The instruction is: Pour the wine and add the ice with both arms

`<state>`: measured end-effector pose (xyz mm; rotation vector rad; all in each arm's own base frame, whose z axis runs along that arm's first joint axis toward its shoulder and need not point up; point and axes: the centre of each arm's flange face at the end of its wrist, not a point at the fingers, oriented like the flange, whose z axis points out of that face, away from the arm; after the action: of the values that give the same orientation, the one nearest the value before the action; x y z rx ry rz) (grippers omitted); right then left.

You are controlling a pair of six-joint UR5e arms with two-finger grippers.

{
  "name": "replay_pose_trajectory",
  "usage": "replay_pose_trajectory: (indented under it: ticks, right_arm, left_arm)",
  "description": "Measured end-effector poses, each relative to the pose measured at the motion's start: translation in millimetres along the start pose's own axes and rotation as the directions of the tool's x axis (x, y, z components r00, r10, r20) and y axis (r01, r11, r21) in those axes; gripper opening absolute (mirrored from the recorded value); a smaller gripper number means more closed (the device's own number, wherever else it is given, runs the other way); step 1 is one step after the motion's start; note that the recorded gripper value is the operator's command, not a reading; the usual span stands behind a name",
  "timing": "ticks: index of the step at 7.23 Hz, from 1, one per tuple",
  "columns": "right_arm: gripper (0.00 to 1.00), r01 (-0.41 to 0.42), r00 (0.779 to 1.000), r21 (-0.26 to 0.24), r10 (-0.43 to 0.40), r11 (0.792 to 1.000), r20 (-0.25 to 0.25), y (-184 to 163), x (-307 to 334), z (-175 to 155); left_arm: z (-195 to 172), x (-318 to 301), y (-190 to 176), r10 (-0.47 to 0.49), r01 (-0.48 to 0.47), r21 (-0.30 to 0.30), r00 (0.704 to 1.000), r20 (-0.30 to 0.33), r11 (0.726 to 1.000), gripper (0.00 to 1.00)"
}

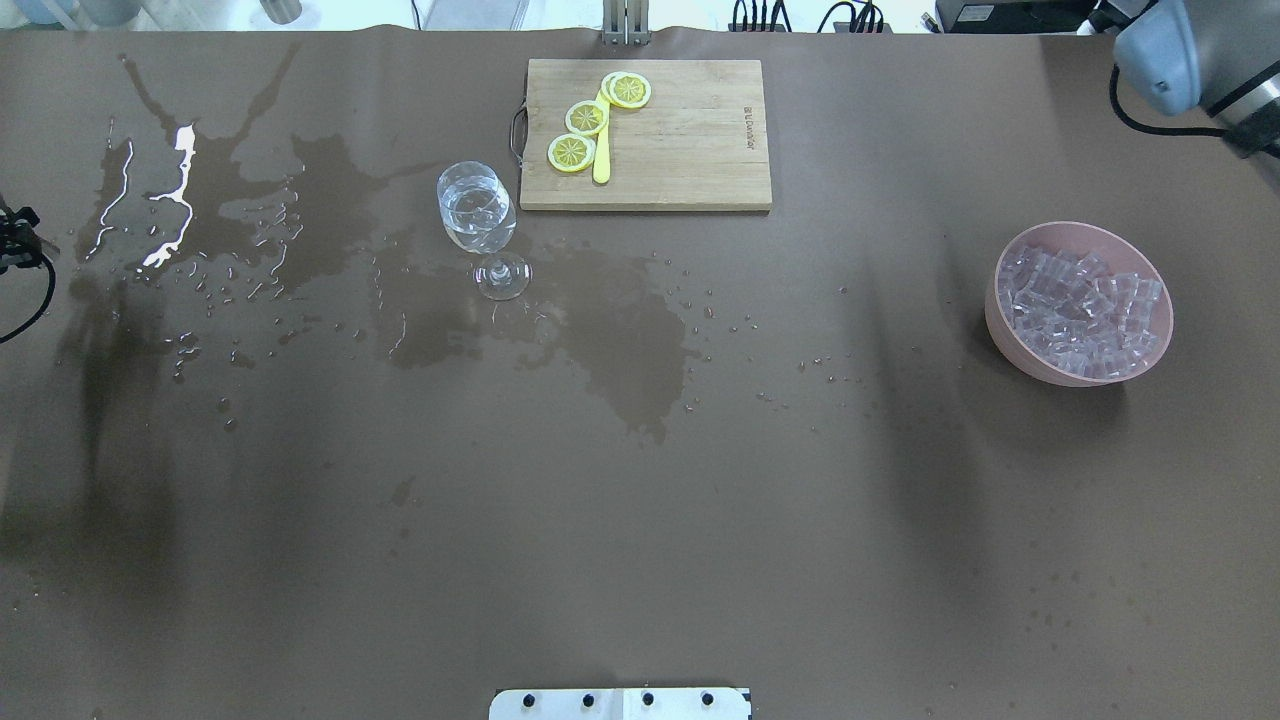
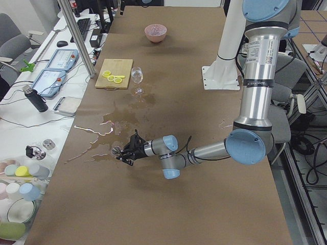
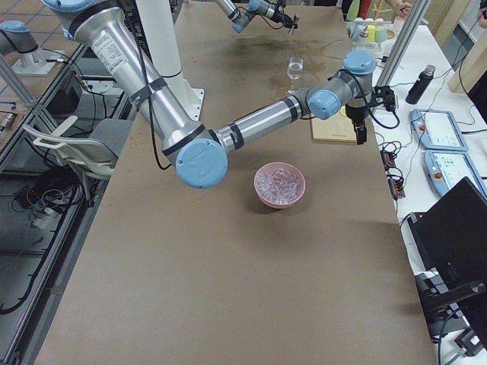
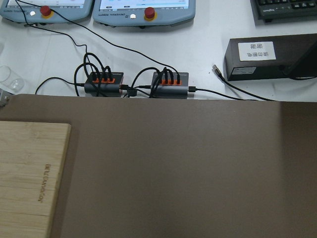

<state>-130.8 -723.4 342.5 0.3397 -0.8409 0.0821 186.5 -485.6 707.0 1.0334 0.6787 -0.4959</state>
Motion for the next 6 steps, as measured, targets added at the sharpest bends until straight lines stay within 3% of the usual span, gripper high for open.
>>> replay_pose_trajectory:
  ticks: [3,6]
  right_arm:
    - [1.00,0.056,0.998,-0.037,-0.057,0.998,-0.016,14.3,130.2,-17.0]
    - [1.00,0.080,0.997,-0.059,-0.080,0.995,-0.006,66.2,261.9,-42.3]
  left_arm:
    - [-6.2,-8.1,5.5,0.001,-0.001,0.004,1.000,0.005,1.000,0.23]
    - [-8.3,-11.5,8.6,0.004,-0.006,0.054,0.999,0.033,0.999,0.24]
